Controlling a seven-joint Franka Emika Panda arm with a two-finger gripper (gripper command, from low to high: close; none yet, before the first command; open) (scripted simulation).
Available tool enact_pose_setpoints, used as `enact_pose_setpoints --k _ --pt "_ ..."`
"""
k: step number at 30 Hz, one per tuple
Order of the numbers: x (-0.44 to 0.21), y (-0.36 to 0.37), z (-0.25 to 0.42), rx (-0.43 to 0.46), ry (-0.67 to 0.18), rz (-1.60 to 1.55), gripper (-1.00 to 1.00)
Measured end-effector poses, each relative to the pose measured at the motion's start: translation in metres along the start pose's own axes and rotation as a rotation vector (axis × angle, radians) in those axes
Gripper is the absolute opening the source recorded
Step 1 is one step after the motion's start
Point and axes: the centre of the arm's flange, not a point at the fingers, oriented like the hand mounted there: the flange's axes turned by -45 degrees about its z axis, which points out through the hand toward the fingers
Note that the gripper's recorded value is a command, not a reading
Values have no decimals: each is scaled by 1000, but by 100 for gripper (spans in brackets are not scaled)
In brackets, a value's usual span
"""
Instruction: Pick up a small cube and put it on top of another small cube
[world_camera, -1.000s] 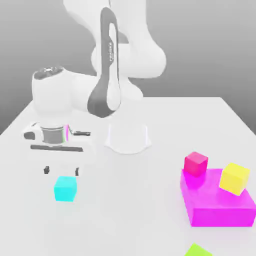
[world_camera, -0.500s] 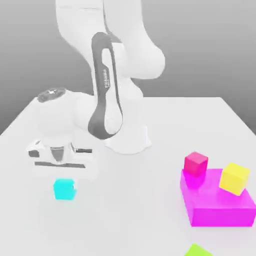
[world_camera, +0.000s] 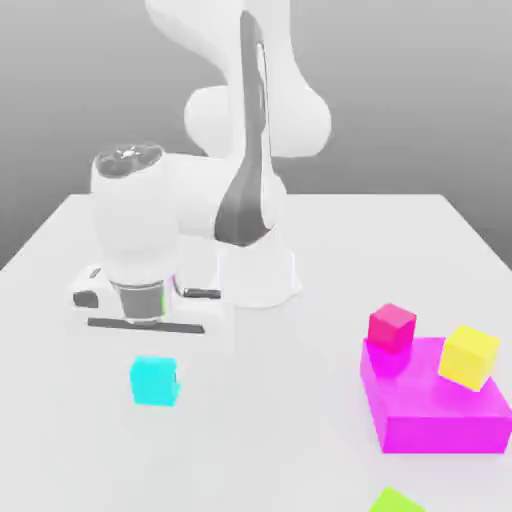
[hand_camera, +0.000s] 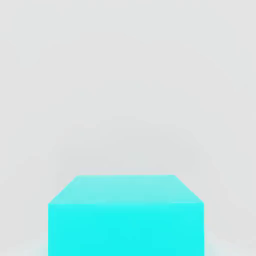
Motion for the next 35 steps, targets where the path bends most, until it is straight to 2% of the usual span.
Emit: enact_pose_setpoints --k 10,20,24,25,31,35 --pt "60 -113 -14 -5 -2 94 -100" --pt "86 -247 -37 -1 20 204 -100" --pt "89 -267 -3 2 26 225 -100" --pt "89 -268 13 2 26 225 100" --pt "89 -268 21 1 26 225 100" --pt "88 -269 -22 0 26 226 100"
